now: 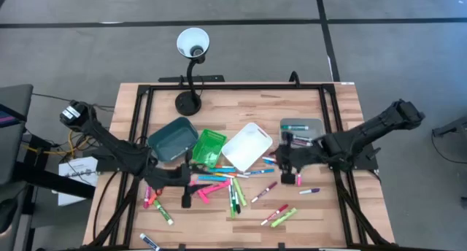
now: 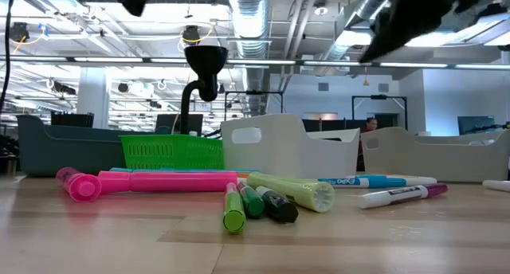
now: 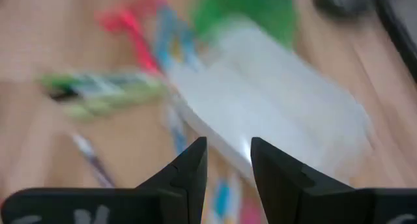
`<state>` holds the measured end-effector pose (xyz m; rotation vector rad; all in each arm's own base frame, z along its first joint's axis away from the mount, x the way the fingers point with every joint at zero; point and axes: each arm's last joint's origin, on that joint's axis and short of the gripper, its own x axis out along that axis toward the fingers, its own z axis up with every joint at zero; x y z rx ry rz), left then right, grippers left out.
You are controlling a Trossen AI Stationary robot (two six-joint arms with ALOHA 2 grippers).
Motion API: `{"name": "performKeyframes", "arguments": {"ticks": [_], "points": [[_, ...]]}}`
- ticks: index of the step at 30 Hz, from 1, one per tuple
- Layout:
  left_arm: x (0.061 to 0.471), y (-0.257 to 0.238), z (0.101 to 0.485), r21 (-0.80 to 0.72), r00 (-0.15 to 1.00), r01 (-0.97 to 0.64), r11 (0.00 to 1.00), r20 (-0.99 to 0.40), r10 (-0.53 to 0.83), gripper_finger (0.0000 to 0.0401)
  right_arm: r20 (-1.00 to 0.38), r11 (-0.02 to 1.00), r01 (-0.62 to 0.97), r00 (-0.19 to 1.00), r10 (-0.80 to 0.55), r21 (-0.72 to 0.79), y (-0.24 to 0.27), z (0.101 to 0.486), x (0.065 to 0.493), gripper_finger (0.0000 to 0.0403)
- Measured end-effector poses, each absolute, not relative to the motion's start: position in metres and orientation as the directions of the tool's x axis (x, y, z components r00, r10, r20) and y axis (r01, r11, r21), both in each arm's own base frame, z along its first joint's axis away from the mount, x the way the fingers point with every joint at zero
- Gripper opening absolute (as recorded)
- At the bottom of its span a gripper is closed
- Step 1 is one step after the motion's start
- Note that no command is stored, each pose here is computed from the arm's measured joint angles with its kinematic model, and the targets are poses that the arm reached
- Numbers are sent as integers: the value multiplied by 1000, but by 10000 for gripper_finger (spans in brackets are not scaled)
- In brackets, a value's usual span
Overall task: Pick & Place Markers
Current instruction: Put the pink highlighter pen into the blue bin
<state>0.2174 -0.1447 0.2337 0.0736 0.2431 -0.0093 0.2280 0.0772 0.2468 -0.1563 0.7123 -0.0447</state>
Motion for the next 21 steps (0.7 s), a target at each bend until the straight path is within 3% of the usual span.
{"name": "performKeyframes", "arguments": {"ticks": [4, 9, 15, 21], "points": [[206, -150, 219, 35, 929, 24, 999, -369, -9, 159, -497, 958, -137, 868, -7, -253, 93, 248, 236, 108], [198, -148, 205, -107, 854, -12, 994, -517, -45, 159, -387, 968, -98, 922, 1, -232, 93, 261, 246, 108], [197, -148, 201, 9, 840, 96, 995, -537, -76, 159, -371, 967, -43, 927, -54, -250, 78, 262, 252, 108], [185, -138, 167, 2, 773, 94, 996, -630, -72, 159, -371, 965, 19, 921, -118, -261, 60, 262, 257, 108]]}}
